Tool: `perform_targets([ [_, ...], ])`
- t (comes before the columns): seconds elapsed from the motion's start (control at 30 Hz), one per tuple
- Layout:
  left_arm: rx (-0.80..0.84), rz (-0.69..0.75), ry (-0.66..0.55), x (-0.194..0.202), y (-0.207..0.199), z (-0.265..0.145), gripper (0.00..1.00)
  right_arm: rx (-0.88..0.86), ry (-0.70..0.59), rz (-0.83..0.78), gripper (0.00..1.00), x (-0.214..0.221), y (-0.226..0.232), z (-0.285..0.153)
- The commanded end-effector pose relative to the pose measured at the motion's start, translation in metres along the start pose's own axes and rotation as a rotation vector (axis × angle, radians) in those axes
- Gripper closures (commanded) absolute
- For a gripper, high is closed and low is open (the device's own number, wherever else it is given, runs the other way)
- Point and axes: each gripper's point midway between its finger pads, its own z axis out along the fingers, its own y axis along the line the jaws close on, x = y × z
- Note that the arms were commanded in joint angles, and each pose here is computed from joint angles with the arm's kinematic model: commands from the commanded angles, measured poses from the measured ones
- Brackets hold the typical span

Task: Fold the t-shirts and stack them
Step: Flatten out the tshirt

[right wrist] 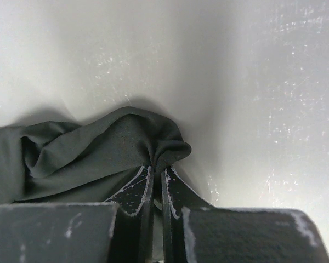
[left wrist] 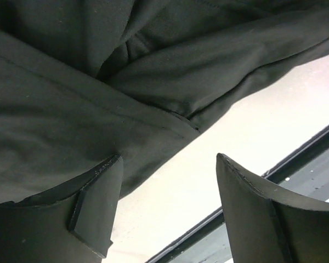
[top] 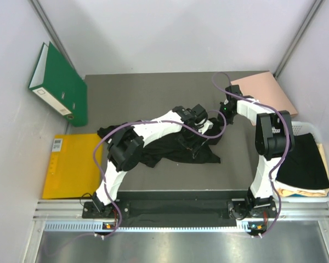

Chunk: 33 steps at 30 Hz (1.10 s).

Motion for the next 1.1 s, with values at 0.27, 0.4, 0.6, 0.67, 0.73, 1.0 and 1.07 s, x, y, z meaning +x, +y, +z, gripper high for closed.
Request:
perform_targets([
  [0.27, -0.006, 0.004, 0.053, 0.010, 0.004, 0.026, 0.29, -0.032, -0.062, 0.003, 0.98, -0.023, 0.004, -0.003],
  [0.4, -0.010, 0.005, 0.065, 0.013, 0.005, 0.031, 0.50, -0.032, -0.059, 0.004, 0.98, -0.020, 0.002, -0.001],
  [0.6, -0.158, -0.017, 0.019, 0.006, 0.026, 0.012, 1.00, -0.041, -0.057, 0.007, 0.98, -0.016, 0.002, -0.002],
  [0.67, -0.256, -0.039, -0.011, 0.003, 0.041, -0.002, 1.00, -0.039, -0.056, 0.007, 0.98, -0.014, 0.001, -0.003],
  [0.73, -0.323, -0.078, -0.057, -0.002, 0.053, -0.025, 1.00, -0.040, -0.063, 0.007, 0.98, -0.014, 0.001, -0.006],
  [1.0, -0.469, -0.327, -0.153, 0.010, 0.137, -0.094, 1.00, -0.032, -0.057, -0.006, 0.97, -0.008, -0.007, -0.009],
  [1.07, -0.454, -0.412, -0.134, 0.024, 0.164, -0.092, 1.00, -0.034, -0.048, -0.007, 0.97, -0.005, -0.007, -0.008],
])
